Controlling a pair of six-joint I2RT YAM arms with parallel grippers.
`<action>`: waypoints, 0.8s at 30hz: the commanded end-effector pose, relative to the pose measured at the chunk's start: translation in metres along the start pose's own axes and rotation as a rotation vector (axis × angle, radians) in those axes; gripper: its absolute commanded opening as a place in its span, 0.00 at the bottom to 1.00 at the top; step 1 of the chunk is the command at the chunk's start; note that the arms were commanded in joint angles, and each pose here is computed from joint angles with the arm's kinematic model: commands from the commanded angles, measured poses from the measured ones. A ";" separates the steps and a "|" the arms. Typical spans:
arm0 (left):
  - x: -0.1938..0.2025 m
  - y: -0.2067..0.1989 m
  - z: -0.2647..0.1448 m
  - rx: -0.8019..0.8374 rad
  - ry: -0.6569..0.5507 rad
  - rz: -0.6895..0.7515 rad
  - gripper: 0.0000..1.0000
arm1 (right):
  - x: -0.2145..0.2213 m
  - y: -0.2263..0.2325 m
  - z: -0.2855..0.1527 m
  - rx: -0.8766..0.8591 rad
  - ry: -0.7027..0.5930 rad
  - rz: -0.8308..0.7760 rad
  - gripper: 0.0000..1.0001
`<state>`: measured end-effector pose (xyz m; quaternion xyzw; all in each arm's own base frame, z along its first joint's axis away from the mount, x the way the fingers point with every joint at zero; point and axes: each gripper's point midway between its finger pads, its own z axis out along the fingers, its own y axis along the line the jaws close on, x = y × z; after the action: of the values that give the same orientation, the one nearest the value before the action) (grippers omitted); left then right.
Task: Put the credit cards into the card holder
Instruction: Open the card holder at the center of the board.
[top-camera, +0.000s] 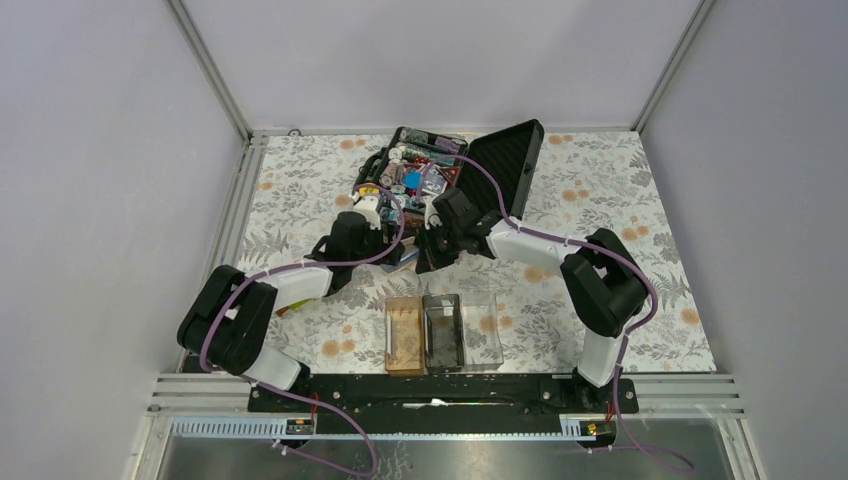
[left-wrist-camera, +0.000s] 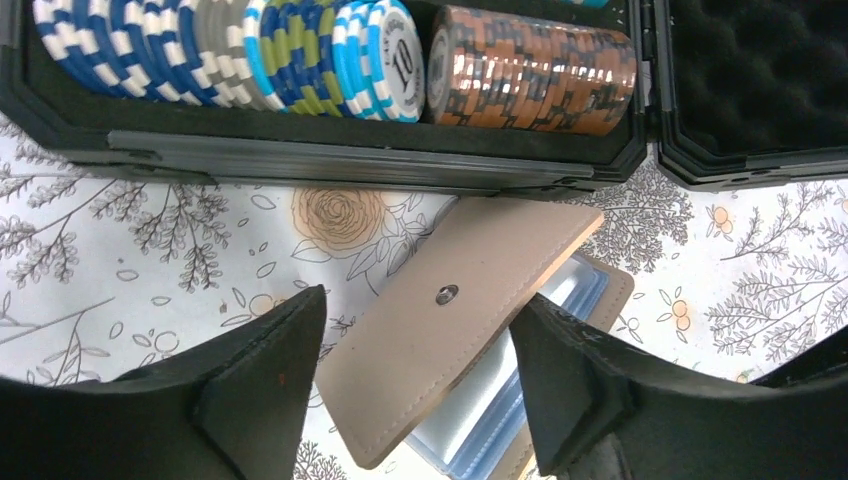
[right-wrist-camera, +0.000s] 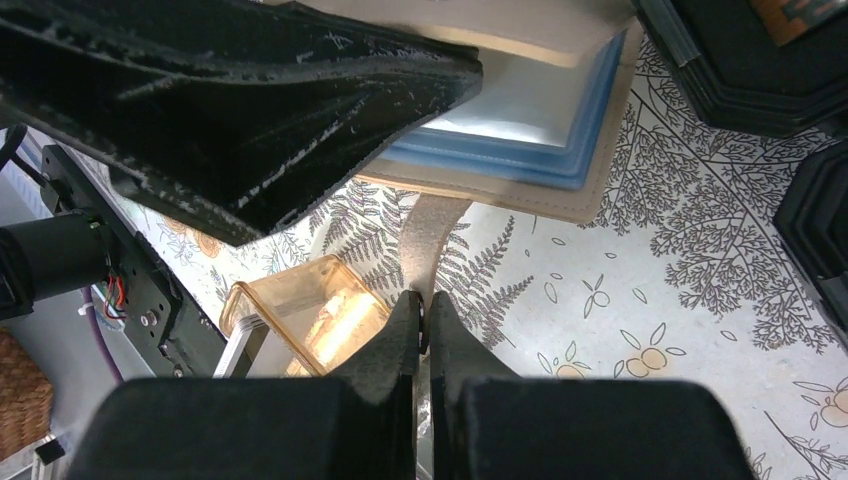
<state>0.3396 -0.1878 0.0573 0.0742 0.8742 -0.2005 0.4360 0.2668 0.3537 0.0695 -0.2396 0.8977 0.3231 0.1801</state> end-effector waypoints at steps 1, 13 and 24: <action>-0.029 -0.019 0.006 0.083 -0.074 0.030 0.61 | -0.015 0.005 -0.019 -0.007 -0.053 -0.028 0.00; -0.020 -0.010 -0.012 0.028 -0.073 -0.021 0.02 | -0.026 -0.003 -0.016 0.032 -0.067 -0.018 0.00; 0.012 0.029 -0.062 -0.220 -0.104 -0.374 0.00 | -0.051 -0.009 -0.010 0.093 -0.105 -0.007 0.30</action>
<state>0.3072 -0.1603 0.0813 -0.0321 0.8676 -0.2057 0.4516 0.2936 0.3523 0.0831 -0.2241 0.9038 0.2960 0.2131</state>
